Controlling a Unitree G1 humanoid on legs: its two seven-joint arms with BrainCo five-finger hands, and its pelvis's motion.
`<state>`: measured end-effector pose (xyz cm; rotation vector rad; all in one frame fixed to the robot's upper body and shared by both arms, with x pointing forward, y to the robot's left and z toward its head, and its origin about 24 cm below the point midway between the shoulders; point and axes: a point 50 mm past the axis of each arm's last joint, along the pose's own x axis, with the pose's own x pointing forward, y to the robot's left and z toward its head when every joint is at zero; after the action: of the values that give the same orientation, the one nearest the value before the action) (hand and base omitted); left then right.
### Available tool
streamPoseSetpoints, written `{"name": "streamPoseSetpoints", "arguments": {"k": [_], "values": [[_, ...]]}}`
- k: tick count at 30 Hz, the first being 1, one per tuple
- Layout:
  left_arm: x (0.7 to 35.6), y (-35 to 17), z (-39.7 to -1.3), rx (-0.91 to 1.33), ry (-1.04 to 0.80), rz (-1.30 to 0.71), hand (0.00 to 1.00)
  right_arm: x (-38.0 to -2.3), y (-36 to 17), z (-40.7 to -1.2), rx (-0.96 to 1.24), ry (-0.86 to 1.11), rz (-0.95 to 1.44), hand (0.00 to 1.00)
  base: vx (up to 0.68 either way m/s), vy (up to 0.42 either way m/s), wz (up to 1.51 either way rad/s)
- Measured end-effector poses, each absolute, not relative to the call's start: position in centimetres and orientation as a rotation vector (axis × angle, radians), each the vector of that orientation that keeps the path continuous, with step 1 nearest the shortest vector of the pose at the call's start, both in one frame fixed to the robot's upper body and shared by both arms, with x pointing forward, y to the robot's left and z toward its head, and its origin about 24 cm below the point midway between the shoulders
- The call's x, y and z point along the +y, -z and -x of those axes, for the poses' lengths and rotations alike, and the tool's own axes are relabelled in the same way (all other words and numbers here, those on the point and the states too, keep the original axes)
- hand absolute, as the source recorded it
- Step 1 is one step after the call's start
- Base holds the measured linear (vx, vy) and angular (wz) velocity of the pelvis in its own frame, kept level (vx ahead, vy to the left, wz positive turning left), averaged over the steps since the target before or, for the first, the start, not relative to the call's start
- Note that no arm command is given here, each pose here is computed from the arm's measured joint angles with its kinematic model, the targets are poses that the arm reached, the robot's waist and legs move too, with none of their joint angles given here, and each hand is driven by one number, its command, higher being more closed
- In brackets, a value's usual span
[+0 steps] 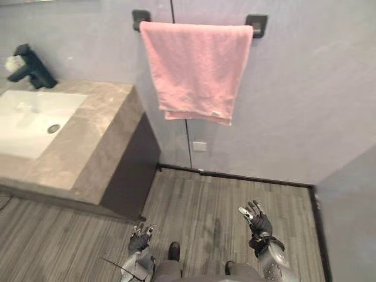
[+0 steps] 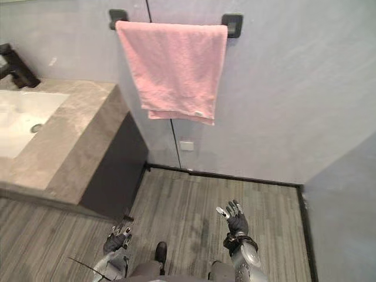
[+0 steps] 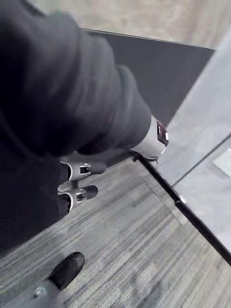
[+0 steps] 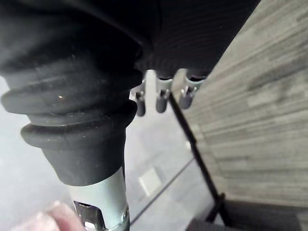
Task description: Organize washtable
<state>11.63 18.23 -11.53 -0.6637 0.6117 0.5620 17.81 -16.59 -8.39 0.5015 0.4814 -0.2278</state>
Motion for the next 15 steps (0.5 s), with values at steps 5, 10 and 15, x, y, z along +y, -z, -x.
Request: {"name": "streamPoseSetpoints", "arguments": {"k": [5,10,15], "values": [[18.1,11.9,-10.6,0.625,-0.604,0.708,0.00,-17.0,8.3,-17.8,0.465,0.265,-0.500,0.00,-0.04,-0.051,0.77],[18.0,11.8,-10.9,0.617,-0.598,0.713,0.00,-17.4,8.1,-17.9,0.449,0.262,-0.491,0.00,-0.06,0.041,0.58],[18.3,10.9,-12.6,0.560,-0.556,0.679,0.00,-17.7,8.7,-17.5,0.472,0.285,-0.501,0.00,-0.12,-0.011,1.43]]}}
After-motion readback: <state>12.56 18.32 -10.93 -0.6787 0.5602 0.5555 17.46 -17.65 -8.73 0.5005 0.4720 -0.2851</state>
